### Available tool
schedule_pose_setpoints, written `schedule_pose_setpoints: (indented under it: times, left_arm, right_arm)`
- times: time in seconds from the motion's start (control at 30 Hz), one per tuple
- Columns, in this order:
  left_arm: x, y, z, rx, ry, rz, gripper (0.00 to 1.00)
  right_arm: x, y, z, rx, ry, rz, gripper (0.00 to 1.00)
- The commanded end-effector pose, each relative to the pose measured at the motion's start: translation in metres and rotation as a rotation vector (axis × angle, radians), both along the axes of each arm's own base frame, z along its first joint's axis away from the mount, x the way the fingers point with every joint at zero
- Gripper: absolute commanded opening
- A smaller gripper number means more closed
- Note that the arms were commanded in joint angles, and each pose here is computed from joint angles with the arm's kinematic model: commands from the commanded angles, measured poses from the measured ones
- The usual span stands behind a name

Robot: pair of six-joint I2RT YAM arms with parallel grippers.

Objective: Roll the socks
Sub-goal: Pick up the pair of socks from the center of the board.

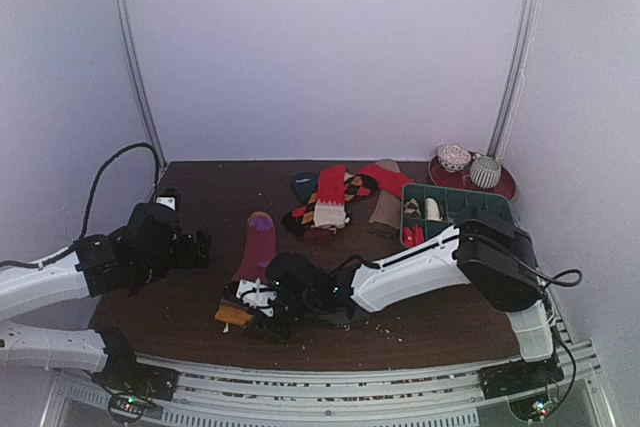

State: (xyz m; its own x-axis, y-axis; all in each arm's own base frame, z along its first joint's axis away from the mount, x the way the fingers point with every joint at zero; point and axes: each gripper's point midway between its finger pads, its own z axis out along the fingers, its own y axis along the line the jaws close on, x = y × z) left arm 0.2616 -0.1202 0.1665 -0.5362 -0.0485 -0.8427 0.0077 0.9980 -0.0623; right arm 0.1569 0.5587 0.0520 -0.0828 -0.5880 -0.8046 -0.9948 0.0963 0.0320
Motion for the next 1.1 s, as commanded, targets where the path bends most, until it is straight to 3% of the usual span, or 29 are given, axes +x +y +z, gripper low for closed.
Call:
schedule_pose_setpoints:
  times: [0.0, 0.33, 0.57, 0.7, 0.9, 1.07]
  left_arm:
    - [0.002, 0.007, 0.0, -0.006, -0.03, 0.034, 0.98]
    - [0.005, 0.006, 0.003, 0.009, -0.044, 0.035, 0.98]
    - [0.0, 0.006, 0.005, -0.017, -0.052, 0.014, 0.98]
    - [-0.001, 0.001, 0.004, -0.023, -0.055, -0.024, 0.98]
    - [-0.006, -0.04, 0.007, -0.091, -0.112, -0.276, 0.92]
    - [-0.026, -0.095, 0.014, -0.21, -0.212, -0.61, 0.83]
  right_arm:
    - [0.009, 0.015, -0.002, -0.001, -0.122, 0.028, 0.51]
    - [0.028, 0.007, -0.035, -0.084, -0.228, -0.025, 0.48]
    - [0.023, -0.018, -0.07, -0.16, -0.16, -0.022, 0.17]
    - [0.032, -0.04, -0.067, -0.132, 0.068, -0.09, 0.01]
    - [0.034, -0.088, -0.044, -0.086, 0.566, -0.168, 0.0]
    - [0.029, -0.119, -0.065, -0.229, 0.802, -0.249, 0.0]
